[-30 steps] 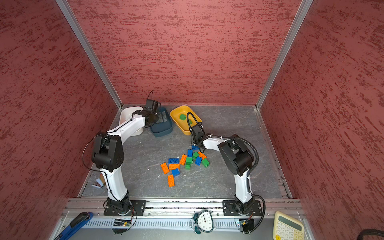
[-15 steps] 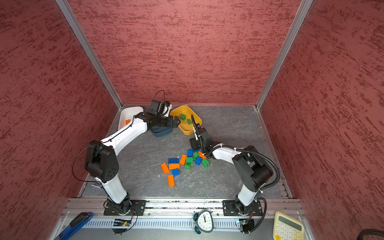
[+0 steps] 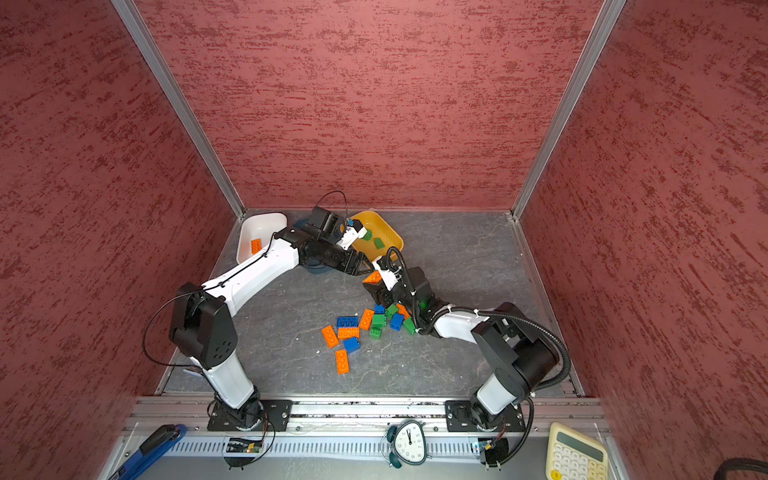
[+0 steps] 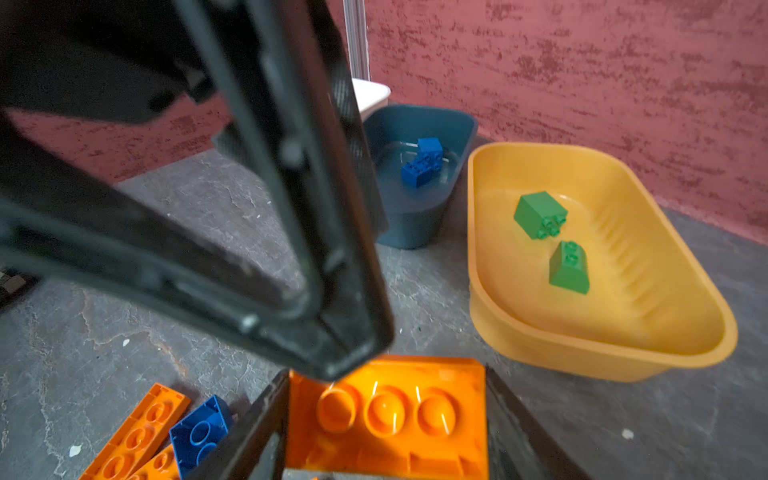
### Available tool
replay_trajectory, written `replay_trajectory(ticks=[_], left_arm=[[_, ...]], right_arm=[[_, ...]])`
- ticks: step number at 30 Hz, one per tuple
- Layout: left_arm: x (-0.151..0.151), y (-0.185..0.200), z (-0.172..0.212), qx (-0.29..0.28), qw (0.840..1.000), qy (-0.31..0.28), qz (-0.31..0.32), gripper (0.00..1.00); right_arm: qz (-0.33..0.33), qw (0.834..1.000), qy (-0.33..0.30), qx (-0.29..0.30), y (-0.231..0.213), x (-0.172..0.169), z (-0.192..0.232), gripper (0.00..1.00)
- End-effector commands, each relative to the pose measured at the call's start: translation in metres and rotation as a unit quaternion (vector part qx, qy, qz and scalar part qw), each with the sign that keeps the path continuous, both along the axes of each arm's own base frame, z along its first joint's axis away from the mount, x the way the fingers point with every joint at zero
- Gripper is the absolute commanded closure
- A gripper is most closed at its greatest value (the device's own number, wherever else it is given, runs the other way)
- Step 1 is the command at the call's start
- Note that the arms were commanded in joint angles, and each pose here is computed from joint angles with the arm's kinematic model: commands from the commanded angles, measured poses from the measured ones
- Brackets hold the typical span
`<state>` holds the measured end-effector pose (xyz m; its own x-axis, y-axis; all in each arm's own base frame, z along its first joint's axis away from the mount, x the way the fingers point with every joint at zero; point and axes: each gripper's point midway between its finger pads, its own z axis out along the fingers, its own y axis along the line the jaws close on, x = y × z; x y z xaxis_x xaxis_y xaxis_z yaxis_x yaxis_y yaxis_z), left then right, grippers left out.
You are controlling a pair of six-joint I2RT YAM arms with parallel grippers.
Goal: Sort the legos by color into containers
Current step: 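Carry orange brick into white bin and open left gripper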
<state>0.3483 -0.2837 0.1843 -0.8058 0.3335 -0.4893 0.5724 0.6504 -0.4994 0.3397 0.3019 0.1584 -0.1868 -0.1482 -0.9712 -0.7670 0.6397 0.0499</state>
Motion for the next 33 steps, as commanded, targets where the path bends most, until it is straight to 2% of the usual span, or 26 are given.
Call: replay_trajectory(ticks=[1,5,10,12,14,16,18,19,20,23,26,30,33], left_arm=[[-0.012,-0.004,-0.012,0.007,0.999,0.027,-0.024,0.32],[-0.016,-0.011,-0.021,-0.001,0.998,0.05,-0.036,0.42],[-0.015,-0.02,-0.021,-0.017,0.998,0.052,-0.039,0.69],[-0.013,-0.022,-0.018,-0.024,0.998,0.047,-0.034,0.77],[-0.008,-0.019,-0.018,-0.026,0.999,0.042,-0.021,0.82],[0.001,-0.011,-0.019,-0.018,0.999,0.036,0.004,0.87],[0.012,0.002,-0.022,0.0,0.999,0.024,0.036,0.92],[0.018,0.009,-0.022,0.009,0.998,0.017,0.053,0.95],[0.023,0.016,-0.022,0.02,0.997,0.01,0.067,0.97],[0.039,0.042,-0.022,0.057,0.991,-0.008,0.119,1.0],[0.06,0.083,-0.02,0.103,0.974,-0.034,0.199,1.0],[0.085,0.164,-0.011,0.158,0.925,-0.059,0.341,1.0],[0.095,0.219,-0.002,0.169,0.888,-0.072,0.423,1.0]], right_arm=[[0.028,0.995,-0.09,0.038,0.009,-0.008,0.046,0.54],[0.039,0.991,-0.121,0.049,0.013,-0.014,0.057,0.53],[0.041,0.989,-0.127,0.06,0.019,-0.012,0.061,0.54],[0.043,0.989,-0.124,0.065,0.021,-0.013,0.061,0.54],[0.042,0.99,-0.117,0.068,0.021,-0.012,0.06,0.53],[0.034,0.992,-0.102,0.07,0.02,-0.01,0.056,0.45],[0.01,0.995,-0.072,0.07,0.016,-0.003,0.05,0.31],[-0.003,0.996,-0.055,0.067,0.014,0.001,0.046,0.21],[-0.012,0.997,-0.043,0.064,0.013,0.003,0.043,0.02],[-0.054,0.995,-0.024,0.075,0.002,0.01,0.04,0.01],[-0.126,0.987,-0.006,0.096,-0.018,0.022,0.04,0.01],[-0.212,0.972,0.02,0.097,-0.045,0.033,0.039,0.01],[-0.275,0.958,0.021,0.082,-0.067,0.04,0.036,0.01]])
